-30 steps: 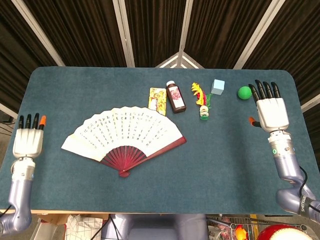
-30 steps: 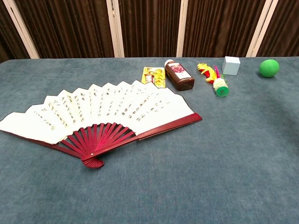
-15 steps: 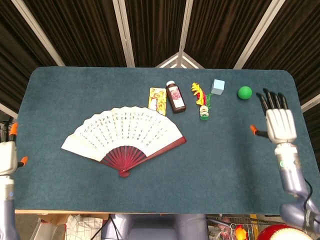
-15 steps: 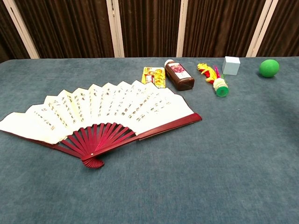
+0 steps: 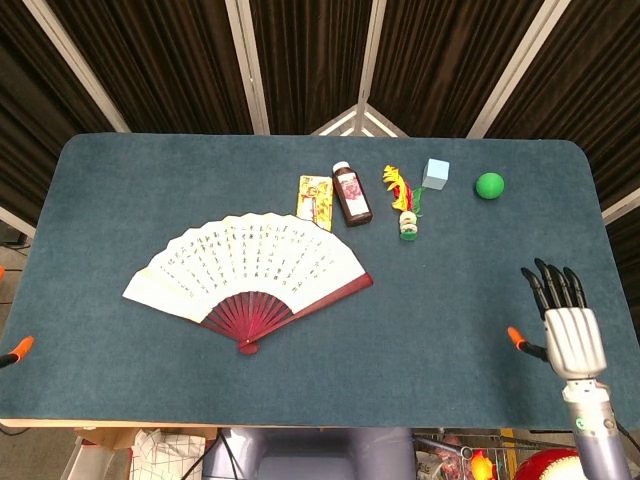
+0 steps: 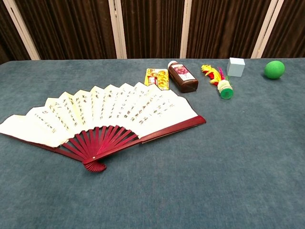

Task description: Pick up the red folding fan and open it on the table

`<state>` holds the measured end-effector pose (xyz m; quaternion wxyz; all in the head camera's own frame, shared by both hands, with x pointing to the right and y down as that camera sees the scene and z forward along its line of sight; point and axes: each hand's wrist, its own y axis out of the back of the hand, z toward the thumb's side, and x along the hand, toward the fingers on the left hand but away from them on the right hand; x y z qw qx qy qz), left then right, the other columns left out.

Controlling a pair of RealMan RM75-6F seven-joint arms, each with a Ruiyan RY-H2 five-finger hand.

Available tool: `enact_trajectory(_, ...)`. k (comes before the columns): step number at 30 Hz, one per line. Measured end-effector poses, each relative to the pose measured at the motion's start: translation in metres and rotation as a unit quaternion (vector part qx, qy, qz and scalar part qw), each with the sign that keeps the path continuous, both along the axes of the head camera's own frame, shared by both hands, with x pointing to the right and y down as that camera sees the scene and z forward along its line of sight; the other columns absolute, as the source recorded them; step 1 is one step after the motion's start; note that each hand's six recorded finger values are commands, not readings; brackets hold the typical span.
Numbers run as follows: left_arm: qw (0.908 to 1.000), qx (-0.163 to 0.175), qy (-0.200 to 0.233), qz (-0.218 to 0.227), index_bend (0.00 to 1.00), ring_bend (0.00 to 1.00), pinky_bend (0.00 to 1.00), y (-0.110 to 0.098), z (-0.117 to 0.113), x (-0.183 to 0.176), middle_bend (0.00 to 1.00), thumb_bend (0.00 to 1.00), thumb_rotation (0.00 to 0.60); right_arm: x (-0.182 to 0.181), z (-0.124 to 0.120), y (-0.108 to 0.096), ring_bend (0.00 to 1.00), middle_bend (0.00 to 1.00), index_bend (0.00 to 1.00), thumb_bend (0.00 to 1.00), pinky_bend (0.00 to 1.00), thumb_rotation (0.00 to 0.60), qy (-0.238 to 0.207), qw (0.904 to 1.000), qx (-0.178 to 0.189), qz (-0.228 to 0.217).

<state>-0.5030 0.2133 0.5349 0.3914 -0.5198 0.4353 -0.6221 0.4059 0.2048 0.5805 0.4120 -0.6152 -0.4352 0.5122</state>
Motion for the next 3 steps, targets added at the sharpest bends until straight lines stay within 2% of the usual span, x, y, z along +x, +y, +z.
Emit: enact_trajectory(3, 0.9999, -0.011, -0.010, 0.006, 0.02, 0.00, 0.00, 0.0024, 0.0024, -0.0031, 0.00, 0.12, 0.600, 0.0006, -0.0063, 0.0069, 0.08, 0.06, 0.12, 0.21, 0.01, 0.600, 0.010, 0.9999, 0.011, -0.005)
